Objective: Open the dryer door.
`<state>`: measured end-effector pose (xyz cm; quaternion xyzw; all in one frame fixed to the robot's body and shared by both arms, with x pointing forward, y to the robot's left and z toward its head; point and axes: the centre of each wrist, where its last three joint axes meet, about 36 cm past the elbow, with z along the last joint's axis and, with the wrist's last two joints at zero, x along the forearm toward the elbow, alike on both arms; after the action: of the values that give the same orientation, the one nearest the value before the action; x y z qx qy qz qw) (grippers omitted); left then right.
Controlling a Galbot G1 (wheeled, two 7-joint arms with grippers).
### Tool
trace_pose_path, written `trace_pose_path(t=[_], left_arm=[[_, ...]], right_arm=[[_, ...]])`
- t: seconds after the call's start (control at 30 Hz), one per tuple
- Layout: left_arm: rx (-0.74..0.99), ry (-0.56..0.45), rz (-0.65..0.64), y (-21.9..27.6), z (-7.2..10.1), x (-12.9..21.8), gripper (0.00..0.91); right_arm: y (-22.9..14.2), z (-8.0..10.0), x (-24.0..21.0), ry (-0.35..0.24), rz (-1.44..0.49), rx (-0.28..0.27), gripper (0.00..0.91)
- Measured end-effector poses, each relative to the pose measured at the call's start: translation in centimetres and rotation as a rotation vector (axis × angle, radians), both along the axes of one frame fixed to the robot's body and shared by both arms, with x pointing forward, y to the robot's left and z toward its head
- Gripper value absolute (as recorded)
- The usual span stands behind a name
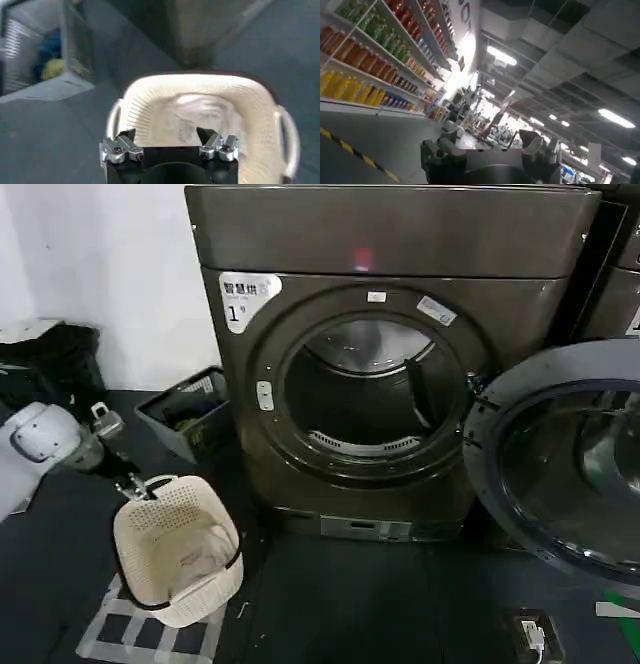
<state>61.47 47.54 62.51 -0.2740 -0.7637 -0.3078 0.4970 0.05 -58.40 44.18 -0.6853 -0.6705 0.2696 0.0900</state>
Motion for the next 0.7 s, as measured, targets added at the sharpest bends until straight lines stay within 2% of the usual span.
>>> trace_pose_path(t=[0.3,0.57,0.7], left_arm=[[-0.064,0.173,-0.072,-0.4,1.8,1.8,0.907],[-0.041,0.239,-0.081,-0.9,2.1,3.1,0.907],[-0.032,0.244,-0.069,-0.6,2.5,3.4,0.907]], right_arm=[[0.0,-0.2,-0.1,0.0,0.001,0.001,0.907],[0.0,-0.3,-0.1,-0.004,0.004,0.012,0.907],[0.3,0.0,-0.1,-0.049,0.032,0.038,0.907]])
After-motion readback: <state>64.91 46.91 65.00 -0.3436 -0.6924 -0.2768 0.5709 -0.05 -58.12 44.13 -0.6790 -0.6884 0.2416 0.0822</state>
